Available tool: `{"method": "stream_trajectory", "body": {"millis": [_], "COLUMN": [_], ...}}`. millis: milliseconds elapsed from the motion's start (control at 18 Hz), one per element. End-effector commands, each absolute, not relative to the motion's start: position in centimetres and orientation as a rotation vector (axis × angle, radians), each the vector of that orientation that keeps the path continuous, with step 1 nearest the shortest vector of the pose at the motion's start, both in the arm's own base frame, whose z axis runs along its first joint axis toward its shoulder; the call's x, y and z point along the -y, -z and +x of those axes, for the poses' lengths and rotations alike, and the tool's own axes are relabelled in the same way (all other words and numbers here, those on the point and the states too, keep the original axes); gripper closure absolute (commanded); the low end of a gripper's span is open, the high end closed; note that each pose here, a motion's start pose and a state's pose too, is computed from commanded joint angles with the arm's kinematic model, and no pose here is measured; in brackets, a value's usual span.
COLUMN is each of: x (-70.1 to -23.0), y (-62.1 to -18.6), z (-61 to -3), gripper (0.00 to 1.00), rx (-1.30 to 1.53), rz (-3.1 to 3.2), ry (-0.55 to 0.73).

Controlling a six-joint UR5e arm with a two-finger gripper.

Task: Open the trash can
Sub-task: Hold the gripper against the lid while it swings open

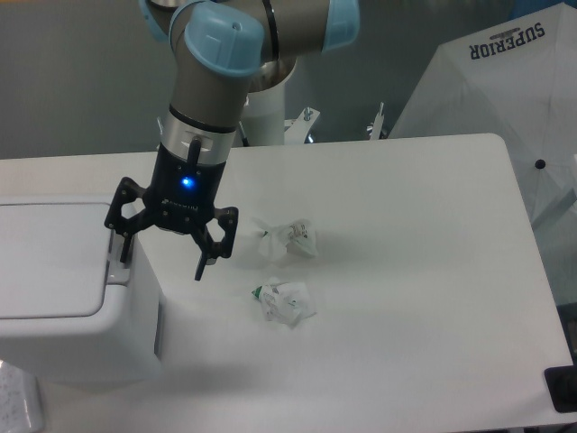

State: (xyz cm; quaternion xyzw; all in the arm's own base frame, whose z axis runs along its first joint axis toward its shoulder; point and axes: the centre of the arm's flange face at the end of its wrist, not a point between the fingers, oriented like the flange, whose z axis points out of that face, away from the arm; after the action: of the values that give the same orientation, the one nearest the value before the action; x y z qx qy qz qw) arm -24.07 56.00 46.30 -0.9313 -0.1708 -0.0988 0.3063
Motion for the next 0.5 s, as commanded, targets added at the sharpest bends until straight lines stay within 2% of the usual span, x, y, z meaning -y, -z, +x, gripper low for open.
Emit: {"method": "stream_trajectory", "body": {"millis": [333,500], "x": [-56.1,-56.4], "y": [-46.9,-50.2], "z": [-24.1,-24.7], "gripper": [0.00,0.00], "rx": [0.437,0.405], "rz": [-2.457,-2.414], "ry": [0.250,0.206]}}
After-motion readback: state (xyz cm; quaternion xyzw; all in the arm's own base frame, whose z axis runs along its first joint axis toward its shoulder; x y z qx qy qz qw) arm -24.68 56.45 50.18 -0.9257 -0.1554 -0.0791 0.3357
